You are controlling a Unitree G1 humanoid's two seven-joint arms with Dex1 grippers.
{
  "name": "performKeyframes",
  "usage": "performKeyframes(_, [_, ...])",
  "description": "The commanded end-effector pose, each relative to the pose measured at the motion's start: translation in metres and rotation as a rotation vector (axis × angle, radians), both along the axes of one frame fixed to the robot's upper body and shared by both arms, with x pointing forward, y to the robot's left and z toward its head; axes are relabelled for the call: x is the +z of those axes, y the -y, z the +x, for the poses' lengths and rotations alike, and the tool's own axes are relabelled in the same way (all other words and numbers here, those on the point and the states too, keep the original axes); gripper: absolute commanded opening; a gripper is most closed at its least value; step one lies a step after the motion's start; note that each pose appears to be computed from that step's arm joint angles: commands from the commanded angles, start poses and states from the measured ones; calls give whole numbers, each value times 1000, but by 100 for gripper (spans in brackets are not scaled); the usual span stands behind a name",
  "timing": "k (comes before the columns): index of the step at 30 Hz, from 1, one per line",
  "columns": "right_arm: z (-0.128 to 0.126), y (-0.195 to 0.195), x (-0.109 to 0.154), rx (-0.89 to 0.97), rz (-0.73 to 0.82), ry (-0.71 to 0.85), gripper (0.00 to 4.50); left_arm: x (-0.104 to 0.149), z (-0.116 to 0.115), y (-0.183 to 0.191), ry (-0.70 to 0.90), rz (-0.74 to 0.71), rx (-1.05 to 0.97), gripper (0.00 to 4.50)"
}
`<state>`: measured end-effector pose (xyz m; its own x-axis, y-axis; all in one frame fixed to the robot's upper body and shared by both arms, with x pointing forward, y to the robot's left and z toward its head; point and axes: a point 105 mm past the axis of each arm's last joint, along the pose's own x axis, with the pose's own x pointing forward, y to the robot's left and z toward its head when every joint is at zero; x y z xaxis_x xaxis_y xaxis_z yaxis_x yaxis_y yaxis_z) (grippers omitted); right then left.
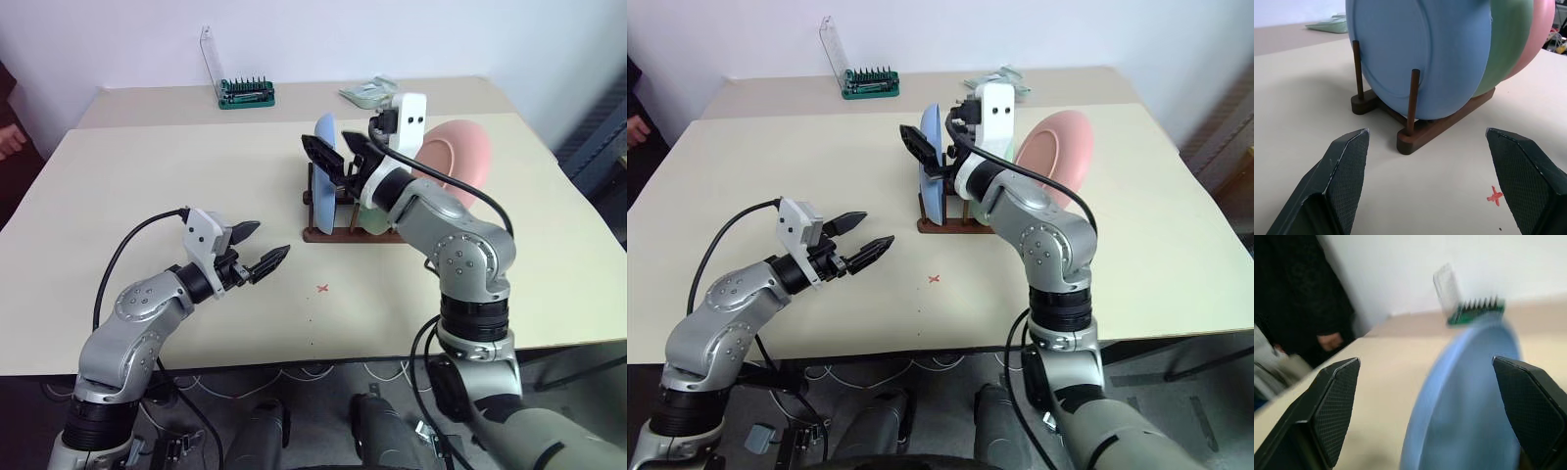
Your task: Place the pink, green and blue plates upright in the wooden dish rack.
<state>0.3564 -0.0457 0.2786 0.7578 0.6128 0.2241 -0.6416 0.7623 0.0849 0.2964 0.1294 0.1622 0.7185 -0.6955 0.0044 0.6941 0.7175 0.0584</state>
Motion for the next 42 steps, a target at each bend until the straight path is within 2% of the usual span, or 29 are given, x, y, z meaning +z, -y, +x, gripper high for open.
performKeyframes(1, [-27,-8,42,63,-117,307,440,8,-1,3,42,-9,-17,394])
performKeyframes(4, [-29,17,63,15,-144,405,440,9,-2,9,43,-16,-45,394])
performKeyframes(7, [-22,64,71,-97,-198,412,359,6,-7,23,41,4,-109,394])
performKeyframes(14, [-21,156,61,-315,-491,370,10,-6,-11,49,22,-15,-223,394])
performKeyframes(16, [-20,196,48,-449,-653,317,4,-14,-11,55,9,-28,-255,394])
performKeyframes(18, [-21,215,40,-509,-730,283,4,-20,-11,57,4,-33,-269,394])
performKeyframes(20, [-21,223,32,-524,-786,255,4,-27,-11,56,0,-32,-275,394])
performKeyframes(24, [-22,220,-12,-437,-1017,177,4,-56,-5,49,-18,-21,-280,394])
performKeyframes(28, [-23,202,-26,-346,-1017,187,4,-72,-1,45,-14,-15,-276,394])
performKeyframes(32, [-23,186,-15,-307,-952,233,4,-88,4,40,-17,-14,-257,394])
performKeyframes(37, [-26,174,-9,-253,-936,263,4,-95,6,32,-13,-21,-244,394])
performKeyframes(42, [-21,187,-10,-319,-965,240,4,-97,4,29,-3,-22,-240,394])
